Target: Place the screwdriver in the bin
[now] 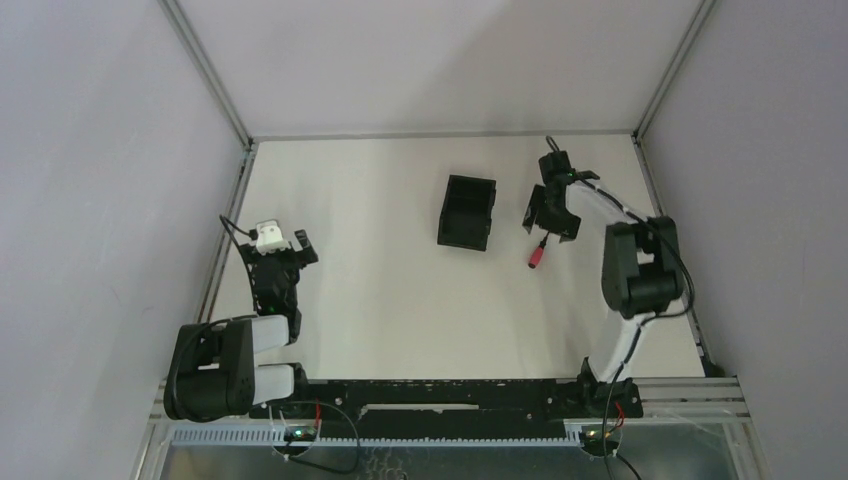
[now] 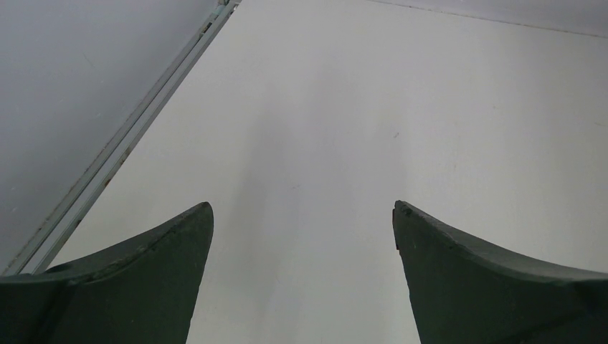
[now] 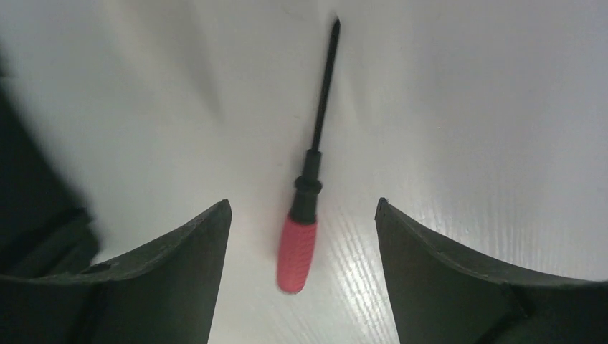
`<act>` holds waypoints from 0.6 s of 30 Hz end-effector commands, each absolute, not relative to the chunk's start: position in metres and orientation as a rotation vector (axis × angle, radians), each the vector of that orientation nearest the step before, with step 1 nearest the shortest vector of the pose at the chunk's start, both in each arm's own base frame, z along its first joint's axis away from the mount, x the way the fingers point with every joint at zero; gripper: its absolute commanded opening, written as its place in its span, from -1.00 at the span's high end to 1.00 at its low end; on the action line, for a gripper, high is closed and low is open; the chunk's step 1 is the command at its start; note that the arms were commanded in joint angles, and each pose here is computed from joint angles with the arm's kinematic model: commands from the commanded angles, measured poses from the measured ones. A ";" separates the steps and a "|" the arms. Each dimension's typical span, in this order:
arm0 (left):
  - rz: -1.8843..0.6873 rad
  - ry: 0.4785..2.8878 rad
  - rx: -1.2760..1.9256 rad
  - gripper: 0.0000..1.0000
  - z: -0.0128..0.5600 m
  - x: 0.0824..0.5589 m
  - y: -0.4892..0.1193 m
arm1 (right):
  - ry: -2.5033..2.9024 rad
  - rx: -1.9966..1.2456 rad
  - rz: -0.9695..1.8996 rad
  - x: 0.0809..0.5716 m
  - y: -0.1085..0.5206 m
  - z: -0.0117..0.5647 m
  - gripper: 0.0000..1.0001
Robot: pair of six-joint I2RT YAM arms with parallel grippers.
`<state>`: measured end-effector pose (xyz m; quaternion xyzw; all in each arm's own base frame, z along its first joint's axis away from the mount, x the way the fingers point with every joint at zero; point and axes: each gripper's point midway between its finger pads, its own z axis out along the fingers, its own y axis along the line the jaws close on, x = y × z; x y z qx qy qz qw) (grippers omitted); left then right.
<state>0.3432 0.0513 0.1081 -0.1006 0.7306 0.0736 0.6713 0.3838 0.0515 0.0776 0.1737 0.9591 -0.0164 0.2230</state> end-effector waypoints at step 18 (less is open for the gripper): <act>0.174 1.565 -0.217 -1.00 0.136 0.354 0.053 | 2.771 0.401 -0.094 0.369 0.037 0.105 1.00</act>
